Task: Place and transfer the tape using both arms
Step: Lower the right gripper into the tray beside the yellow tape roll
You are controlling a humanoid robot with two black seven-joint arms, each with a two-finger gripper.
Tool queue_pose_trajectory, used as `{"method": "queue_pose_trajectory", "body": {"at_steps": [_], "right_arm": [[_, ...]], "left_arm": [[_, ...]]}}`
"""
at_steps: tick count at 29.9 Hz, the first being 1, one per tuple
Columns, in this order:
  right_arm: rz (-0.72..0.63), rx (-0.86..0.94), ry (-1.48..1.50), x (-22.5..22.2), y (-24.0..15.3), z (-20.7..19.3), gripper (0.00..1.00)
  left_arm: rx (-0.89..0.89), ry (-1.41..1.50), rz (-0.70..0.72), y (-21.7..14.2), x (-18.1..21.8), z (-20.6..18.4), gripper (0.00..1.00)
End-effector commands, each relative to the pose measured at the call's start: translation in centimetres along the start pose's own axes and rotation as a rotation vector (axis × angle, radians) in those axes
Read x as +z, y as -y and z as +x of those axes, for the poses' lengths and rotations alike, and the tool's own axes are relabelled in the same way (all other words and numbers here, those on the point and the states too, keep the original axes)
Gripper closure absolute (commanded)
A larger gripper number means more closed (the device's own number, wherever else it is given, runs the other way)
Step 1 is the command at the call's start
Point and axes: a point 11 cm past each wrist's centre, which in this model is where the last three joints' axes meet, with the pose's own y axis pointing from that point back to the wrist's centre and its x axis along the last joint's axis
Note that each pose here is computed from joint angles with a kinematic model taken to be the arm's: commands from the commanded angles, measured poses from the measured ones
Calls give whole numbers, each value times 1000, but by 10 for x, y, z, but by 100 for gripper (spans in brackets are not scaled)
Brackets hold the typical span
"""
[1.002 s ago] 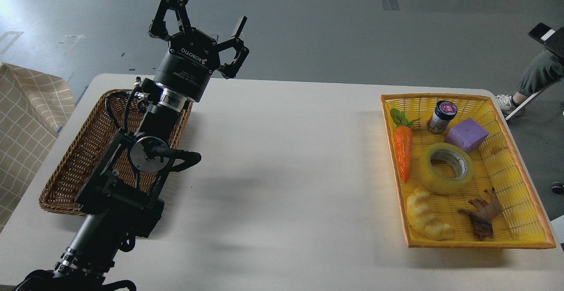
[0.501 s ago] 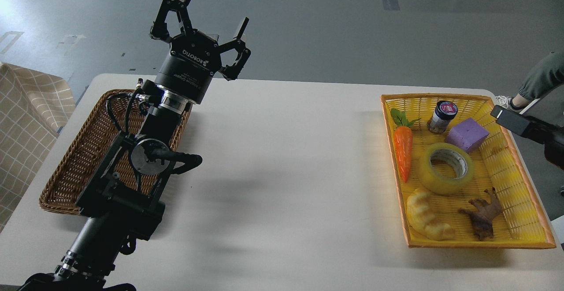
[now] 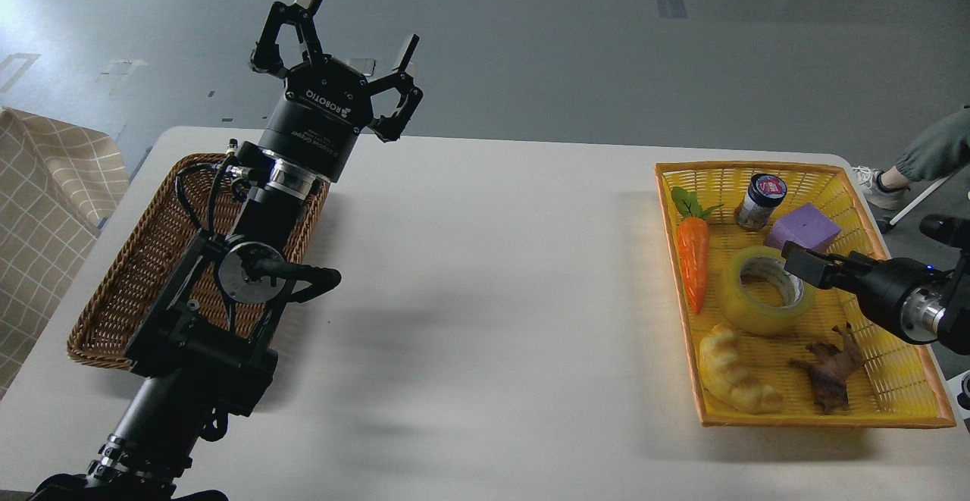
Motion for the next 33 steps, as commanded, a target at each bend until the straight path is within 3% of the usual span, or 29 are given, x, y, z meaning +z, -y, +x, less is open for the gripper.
{"method": "queue_pose_trajectory", "body": {"at_steps": [1,20,33], "right_arm": [[-20,1,-34,2,1,0,4],[-35,-43,-21,-5,19,-27,5],[-74,-56,-62,4,20,-32,13]], "left_arm": [[-1,0,-1,1,0,0,2],[-1,5,3,-1,1,1,2],[2,1,6,-2,-1,1,2]]}}
